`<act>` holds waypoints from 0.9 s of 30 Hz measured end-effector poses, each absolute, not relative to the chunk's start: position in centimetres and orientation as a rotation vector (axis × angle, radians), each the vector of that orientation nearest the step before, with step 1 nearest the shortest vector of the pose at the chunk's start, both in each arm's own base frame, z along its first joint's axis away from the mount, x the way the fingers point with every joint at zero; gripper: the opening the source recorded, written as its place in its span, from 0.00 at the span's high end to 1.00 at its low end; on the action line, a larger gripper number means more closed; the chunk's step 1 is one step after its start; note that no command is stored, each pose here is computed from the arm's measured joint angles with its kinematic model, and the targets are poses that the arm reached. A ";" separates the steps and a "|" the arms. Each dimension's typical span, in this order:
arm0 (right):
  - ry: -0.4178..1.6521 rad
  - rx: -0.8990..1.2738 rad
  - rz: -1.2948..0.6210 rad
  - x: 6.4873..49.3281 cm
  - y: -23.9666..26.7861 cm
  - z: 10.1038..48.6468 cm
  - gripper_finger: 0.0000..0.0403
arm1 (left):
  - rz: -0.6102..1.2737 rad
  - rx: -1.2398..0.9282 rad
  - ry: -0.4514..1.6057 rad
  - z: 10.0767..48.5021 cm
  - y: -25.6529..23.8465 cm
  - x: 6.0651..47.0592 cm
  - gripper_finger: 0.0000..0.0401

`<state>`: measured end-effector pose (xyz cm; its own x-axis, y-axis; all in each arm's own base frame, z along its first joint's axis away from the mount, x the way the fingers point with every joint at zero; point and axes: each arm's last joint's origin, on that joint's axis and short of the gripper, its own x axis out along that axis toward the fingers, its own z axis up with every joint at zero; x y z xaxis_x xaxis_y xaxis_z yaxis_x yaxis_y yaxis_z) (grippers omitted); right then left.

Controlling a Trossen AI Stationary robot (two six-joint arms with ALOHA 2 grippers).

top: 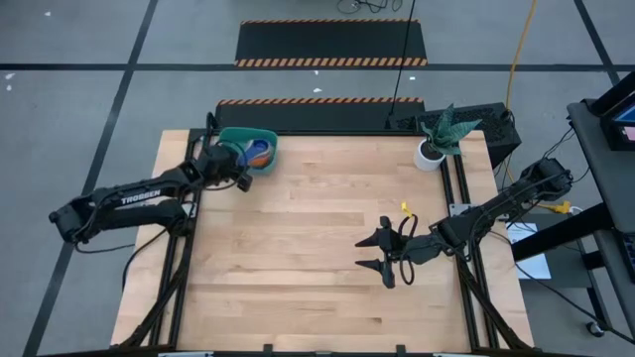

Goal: Nest measuring cups in basket
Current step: Put the nested measuring cups into the green bin

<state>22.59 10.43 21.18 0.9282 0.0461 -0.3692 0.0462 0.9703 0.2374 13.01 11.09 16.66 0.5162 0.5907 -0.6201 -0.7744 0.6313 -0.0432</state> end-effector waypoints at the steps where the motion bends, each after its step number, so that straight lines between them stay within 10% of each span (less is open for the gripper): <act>1: 0.383 0.246 0.000 22.6 10.4 21.2 0.44 | 0.832 -0.332 0.604 16.7 11.0 13.1 0.68; 27: 0.386 0.244 0.000 22.6 10.4 21.1 0.44 | 0.740 -0.230 0.641 14.9 11.3 15.8 0.68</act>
